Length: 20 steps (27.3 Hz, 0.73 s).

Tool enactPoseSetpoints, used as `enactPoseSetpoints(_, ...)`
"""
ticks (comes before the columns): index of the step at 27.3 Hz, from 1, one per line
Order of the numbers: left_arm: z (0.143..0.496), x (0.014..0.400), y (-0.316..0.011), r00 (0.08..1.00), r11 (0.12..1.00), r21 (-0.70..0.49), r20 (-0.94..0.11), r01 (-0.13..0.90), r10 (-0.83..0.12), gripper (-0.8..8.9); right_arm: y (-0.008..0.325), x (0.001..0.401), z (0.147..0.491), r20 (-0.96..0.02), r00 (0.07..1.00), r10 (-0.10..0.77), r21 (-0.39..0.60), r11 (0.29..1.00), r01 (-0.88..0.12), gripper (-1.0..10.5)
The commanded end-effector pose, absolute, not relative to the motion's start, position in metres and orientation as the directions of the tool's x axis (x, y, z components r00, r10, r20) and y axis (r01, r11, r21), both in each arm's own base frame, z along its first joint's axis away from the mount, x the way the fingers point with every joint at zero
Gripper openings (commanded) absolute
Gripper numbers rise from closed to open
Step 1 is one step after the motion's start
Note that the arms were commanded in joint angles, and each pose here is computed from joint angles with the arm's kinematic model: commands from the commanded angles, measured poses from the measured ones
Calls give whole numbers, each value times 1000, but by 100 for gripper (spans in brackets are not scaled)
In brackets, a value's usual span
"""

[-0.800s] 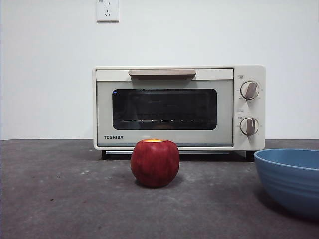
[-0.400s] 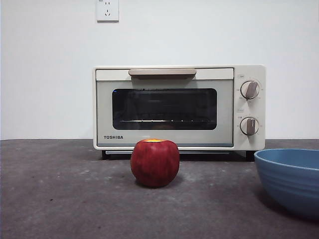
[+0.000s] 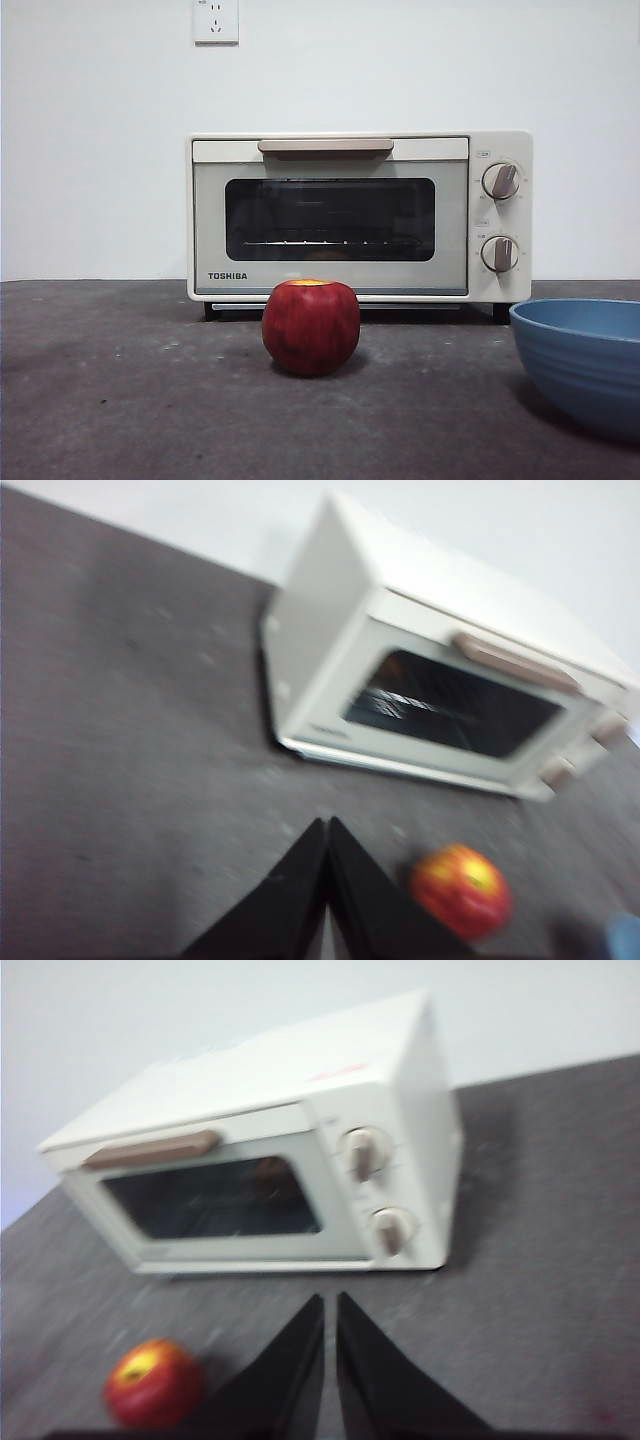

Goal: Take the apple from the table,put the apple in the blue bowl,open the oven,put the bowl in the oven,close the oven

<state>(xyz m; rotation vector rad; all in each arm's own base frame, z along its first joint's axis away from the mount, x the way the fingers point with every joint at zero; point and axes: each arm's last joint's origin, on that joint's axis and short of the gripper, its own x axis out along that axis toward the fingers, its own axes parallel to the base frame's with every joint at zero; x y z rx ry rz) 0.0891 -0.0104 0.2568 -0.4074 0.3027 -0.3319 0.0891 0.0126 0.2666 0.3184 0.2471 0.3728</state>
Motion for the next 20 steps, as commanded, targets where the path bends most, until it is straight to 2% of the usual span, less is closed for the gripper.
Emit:
enactPoseSetpoints(1,278,92,-13,859,856,-397,-249,330,-447,7,16,93,286,-267,843,466,300,872,-387,3)
enactPoseSetpoints(5,297,98,-15,777,824,-403,-330,398,-536,7,21,100,307,-410,730,547,285,837,-467,3)
enactPoseSetpoints(9,306,99,-16,707,809,-400,-408,430,-578,7,29,106,324,-516,624,587,273,803,-530,3)
enactPoseSetpoints(15,314,98,-19,648,795,-400,-463,456,-605,7,41,113,332,-574,519,633,279,748,-602,9)
enactPoseSetpoints(17,315,97,-20,645,792,-399,-462,463,-609,7,44,114,331,-575,505,643,280,735,-617,82)
enactPoseSetpoints(20,315,96,-20,644,790,-399,-460,465,-611,7,48,116,330,-580,480,658,306,723,-620,317)
